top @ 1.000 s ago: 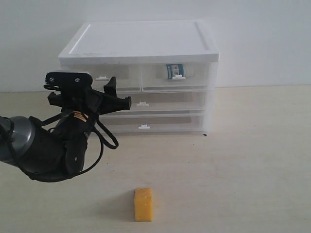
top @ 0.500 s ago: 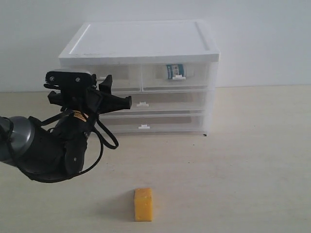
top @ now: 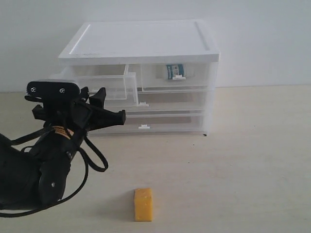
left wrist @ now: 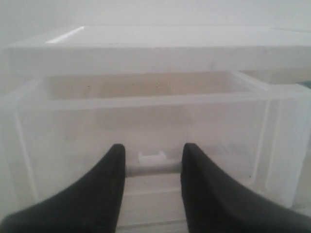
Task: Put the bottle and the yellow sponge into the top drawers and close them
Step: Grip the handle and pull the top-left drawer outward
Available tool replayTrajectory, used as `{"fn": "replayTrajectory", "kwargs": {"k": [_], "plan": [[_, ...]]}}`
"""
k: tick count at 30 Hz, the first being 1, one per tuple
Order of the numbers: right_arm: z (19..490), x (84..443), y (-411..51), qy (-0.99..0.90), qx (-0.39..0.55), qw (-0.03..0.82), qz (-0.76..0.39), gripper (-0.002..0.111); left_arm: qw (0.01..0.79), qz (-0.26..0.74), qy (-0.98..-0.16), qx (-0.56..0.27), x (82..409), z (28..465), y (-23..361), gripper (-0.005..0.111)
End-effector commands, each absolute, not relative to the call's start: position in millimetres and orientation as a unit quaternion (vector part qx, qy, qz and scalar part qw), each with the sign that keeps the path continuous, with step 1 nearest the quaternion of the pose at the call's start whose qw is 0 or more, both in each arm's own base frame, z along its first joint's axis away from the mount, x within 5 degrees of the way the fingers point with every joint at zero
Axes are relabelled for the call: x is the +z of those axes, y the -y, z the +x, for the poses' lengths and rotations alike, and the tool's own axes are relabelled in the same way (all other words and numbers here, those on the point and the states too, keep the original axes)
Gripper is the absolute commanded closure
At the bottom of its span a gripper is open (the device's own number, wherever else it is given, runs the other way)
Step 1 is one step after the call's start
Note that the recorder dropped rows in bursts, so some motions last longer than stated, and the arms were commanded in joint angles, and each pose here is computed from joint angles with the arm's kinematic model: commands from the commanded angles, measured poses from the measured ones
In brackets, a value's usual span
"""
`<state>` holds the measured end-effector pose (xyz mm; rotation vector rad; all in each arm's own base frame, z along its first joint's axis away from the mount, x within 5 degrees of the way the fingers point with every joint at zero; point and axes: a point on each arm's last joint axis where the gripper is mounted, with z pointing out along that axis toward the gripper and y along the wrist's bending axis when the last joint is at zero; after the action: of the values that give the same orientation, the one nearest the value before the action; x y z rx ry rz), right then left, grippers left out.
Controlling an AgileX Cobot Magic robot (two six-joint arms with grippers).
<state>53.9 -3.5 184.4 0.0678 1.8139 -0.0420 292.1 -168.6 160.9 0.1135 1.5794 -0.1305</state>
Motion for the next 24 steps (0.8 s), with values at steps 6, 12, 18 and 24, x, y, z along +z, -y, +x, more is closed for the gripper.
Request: {"fn": "replayTrajectory", "kwargs": {"k": [6, 12, 18, 24], "plan": [[53.8, 184.0, 3.4, -0.785, -0.017, 0.619, 0.03, 0.108, 0.7, 0.049, -0.71, -0.059, 164.6, 257.3, 164.0, 0.102], [53.8, 184.0, 3.4, -0.785, -0.017, 0.619, 0.03, 0.108, 0.693, 0.062, -0.715, -0.063, 162.3, 247.0, 164.7, 0.102], [53.8, 184.0, 3.4, -0.785, -0.017, 0.619, 0.03, 0.108, 0.689, 0.072, -0.718, -0.069, 159.7, 240.8, 168.1, 0.102], [53.8, 184.0, 3.4, -0.785, -0.017, 0.619, 0.03, 0.108, 0.686, 0.053, -0.724, -0.059, 158.5, 241.1, 164.1, 0.073]]}}
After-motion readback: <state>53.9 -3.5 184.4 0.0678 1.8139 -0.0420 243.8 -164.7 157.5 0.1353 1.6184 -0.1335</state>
